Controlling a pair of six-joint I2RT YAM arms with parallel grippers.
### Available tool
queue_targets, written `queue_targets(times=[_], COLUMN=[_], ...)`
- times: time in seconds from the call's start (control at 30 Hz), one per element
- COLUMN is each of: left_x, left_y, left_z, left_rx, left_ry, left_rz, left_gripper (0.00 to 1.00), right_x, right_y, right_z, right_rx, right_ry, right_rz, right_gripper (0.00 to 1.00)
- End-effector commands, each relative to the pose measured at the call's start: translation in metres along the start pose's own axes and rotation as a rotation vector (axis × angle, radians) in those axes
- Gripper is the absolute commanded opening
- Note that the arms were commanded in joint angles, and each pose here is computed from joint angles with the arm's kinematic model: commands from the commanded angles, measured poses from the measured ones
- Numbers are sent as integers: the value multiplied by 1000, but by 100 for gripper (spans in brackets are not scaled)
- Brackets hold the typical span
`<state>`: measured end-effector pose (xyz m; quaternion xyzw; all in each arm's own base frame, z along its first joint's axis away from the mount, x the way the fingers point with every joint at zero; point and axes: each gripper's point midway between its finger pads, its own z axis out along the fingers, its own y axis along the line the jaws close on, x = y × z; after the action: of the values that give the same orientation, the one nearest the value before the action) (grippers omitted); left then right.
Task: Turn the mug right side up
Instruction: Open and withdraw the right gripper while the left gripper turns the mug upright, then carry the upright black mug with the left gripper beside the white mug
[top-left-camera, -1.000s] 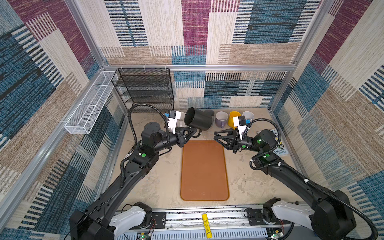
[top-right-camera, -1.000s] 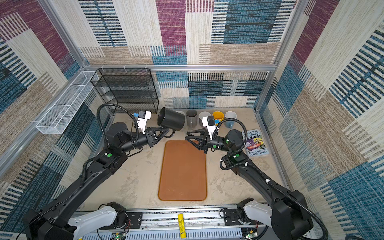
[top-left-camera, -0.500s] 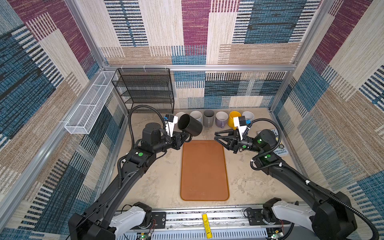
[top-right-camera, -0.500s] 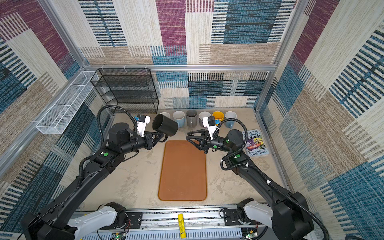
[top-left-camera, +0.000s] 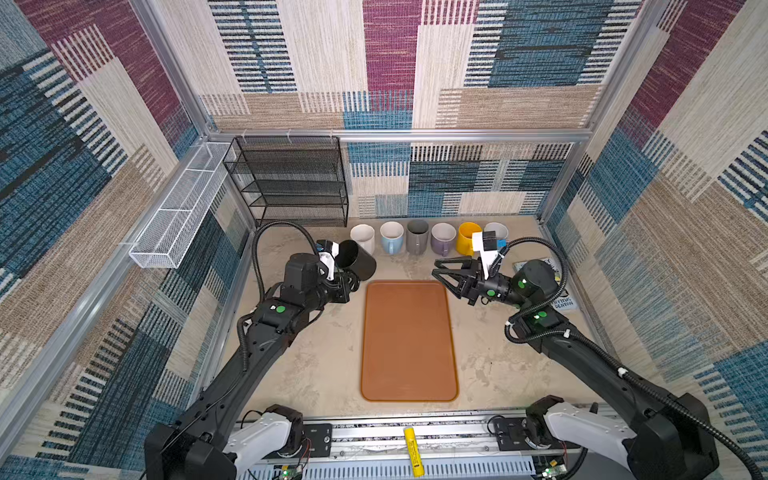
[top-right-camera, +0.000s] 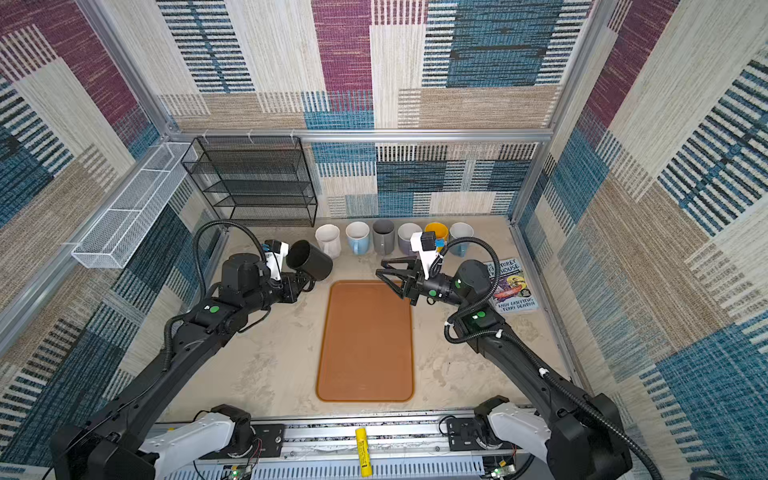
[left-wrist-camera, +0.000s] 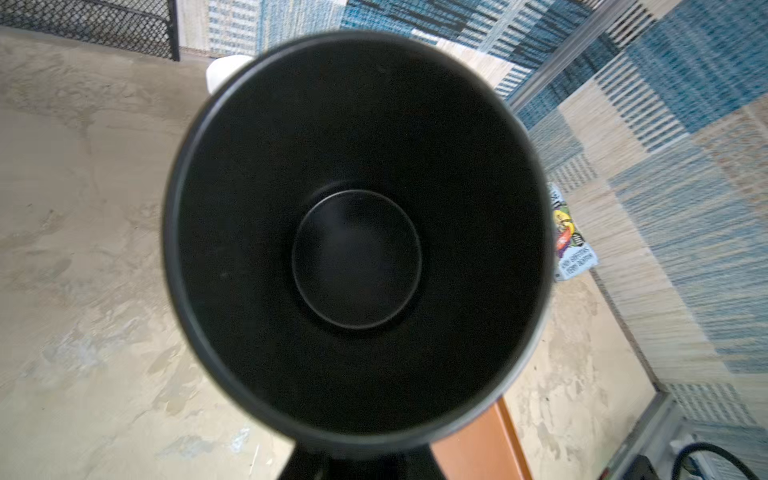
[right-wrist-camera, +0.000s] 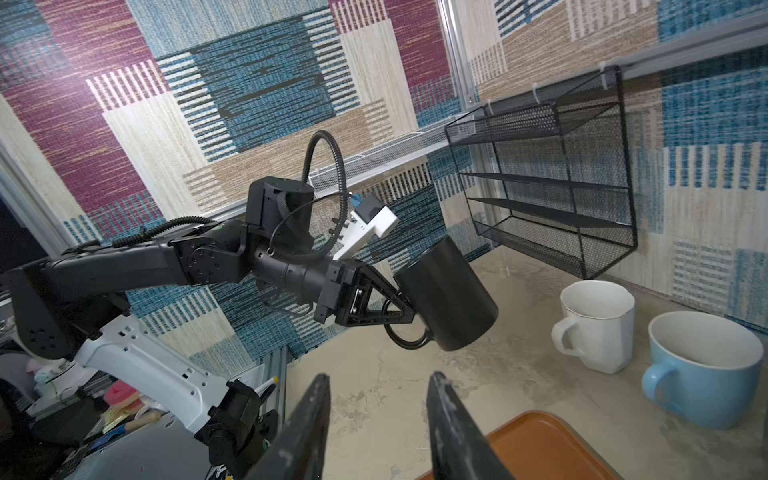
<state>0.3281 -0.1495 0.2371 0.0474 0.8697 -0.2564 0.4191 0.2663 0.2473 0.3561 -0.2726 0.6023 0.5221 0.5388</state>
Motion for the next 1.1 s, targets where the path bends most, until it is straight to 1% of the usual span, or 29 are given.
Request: queue_targets(times=[0.0,0.17,0.27,0.4,0.63,0.83,1.07], left_x=[-15,-11,-10,-12,-18,-20,-28], left_y=[14,42,57,72,102,121,146], left_z=[5,14,19,29,50,71,93], left_rx=[-60,-171,-219,-251,-356,-406,-483], left_ry=[-69,-46,-39,-31,-30,-16,-43], left_rz=[40,43,45,41,56,45,25], left_gripper=[0,0,0,0,0,0,0], right_x=[-2,-1,-2,-4,-4,-1,3], right_y=[-16,-19,-27,-32,-30,-31,-31], right_z=[-3,-5,-9,-15,-21,-25,-28], right_rx=[99,123,179,229,252,272,282], right_ry=[-21,-20,-34,-47,-39,-26,-17], right_rz=[6,2,-3,-21,-45,-54,-51], right_gripper=[43,44,44,44,44,44,44])
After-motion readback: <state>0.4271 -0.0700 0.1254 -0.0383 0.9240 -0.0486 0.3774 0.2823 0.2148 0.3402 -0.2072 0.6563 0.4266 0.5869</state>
